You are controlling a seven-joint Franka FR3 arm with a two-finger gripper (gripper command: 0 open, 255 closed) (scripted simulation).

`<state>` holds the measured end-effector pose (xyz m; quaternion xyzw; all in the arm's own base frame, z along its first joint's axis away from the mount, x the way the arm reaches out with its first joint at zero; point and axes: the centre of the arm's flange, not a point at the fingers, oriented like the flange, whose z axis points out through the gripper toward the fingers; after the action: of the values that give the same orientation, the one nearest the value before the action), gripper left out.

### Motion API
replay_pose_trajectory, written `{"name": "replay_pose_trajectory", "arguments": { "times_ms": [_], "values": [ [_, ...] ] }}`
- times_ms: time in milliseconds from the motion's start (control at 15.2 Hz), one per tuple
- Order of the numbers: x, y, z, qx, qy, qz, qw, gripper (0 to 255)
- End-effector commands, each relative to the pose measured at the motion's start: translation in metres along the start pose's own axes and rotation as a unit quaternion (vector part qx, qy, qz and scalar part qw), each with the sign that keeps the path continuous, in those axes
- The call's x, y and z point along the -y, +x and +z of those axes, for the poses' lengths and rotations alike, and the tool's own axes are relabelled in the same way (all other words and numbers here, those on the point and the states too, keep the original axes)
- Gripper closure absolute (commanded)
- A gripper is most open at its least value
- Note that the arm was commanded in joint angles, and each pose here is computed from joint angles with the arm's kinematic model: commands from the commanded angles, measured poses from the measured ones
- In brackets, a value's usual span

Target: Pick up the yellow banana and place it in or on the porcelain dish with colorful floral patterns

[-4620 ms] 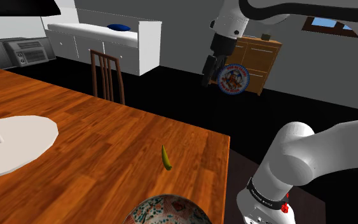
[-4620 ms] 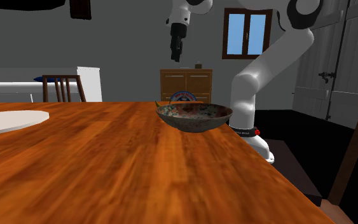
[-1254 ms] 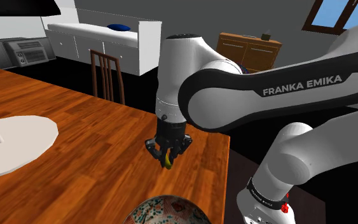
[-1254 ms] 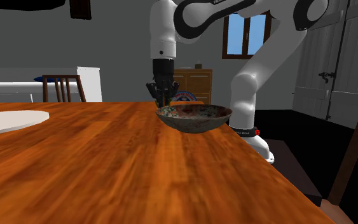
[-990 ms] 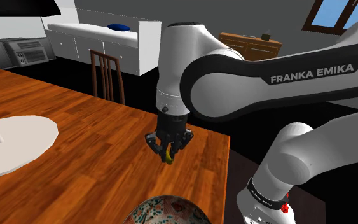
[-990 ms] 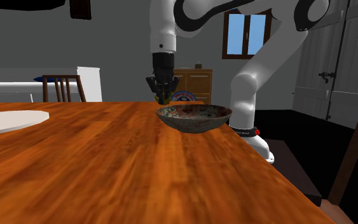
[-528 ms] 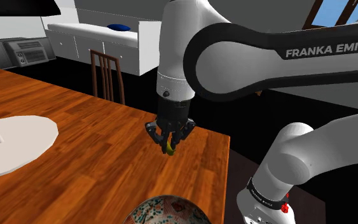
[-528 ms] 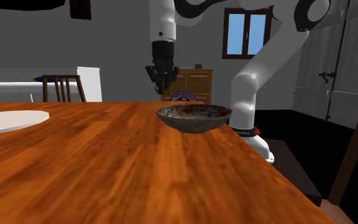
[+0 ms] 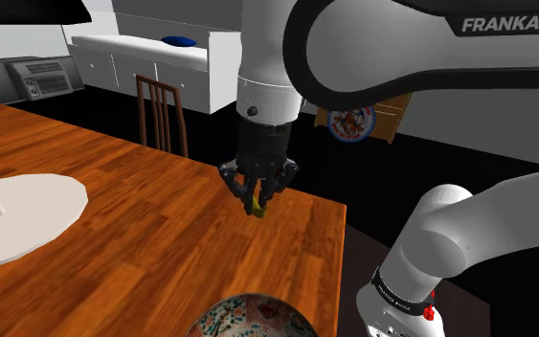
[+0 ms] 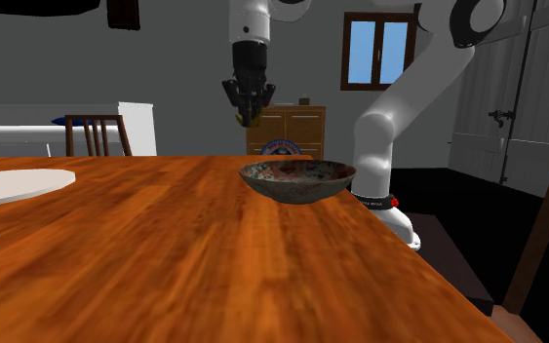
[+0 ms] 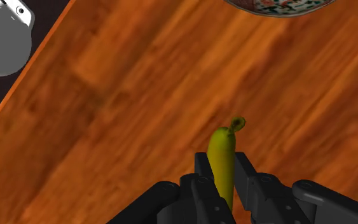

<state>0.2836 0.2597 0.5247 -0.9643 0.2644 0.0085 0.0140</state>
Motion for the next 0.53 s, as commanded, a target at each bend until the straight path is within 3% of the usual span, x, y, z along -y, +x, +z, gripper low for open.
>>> {"name": "replay_pose_trajectory", "arguments": {
  "times_ms": [0, 462],
  "values": [
    [0.000, 0.000, -0.011, 0.000, 0.000, 0.000, 1.0000, 255],
    [0.022, -0.076, -0.011, 0.000, 0.000, 0.000, 1.0000, 255]
  ]
}}
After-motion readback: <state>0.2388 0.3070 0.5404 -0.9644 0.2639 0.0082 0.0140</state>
